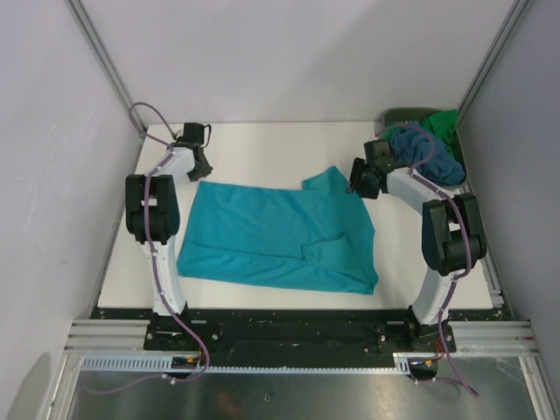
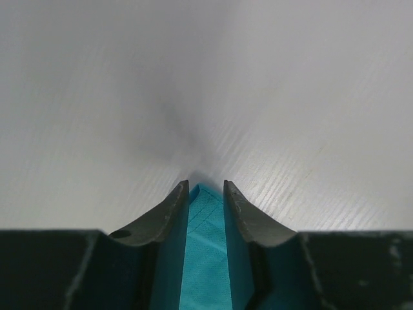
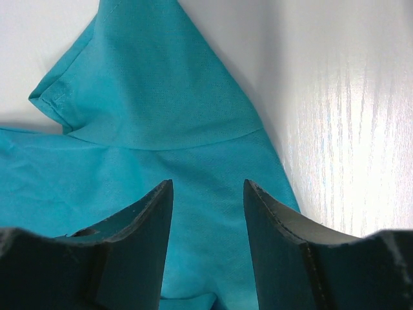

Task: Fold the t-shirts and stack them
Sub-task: Grap the side of the flattened tshirt furthest away from the robot with both arms

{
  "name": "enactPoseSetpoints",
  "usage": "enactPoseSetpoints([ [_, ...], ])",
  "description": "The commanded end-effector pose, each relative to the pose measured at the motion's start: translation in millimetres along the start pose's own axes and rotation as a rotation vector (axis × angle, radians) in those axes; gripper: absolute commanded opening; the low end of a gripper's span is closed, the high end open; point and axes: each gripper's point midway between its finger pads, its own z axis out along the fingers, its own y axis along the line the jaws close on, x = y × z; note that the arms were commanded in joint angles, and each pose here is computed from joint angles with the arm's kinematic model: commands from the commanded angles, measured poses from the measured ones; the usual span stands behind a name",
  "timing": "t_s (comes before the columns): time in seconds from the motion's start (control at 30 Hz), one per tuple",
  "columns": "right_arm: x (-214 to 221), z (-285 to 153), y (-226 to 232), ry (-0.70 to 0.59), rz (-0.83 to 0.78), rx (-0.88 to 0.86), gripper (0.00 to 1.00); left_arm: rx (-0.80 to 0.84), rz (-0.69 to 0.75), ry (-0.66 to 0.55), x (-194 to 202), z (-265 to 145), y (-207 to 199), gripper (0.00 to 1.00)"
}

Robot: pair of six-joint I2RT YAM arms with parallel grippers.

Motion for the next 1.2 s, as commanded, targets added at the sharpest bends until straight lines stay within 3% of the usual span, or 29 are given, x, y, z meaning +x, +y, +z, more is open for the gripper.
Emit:
enactPoseSetpoints([
  [0.0, -20, 4, 8, -0.041, -0.014, -0.023, 0.52, -0.003, 0.022, -0.029, -12, -1, -4, 0.32],
  [0.3, -20, 14, 8, -0.02, -0.018, -0.019, 0.52, -0.004, 0.024, 0.004, -6, 2, -5, 0.27],
  [0.6, -33, 29, 15, -0.026, -0.03, -0.027, 0.51, 0.002, 0.023, 0.018, -2, 4, -6, 0.01],
  [1.17, -84, 95, 30, -0.09, -0.043, -0.004, 0.53, -0.003, 0.047, 0.002, -7, -2, -3, 0.0],
])
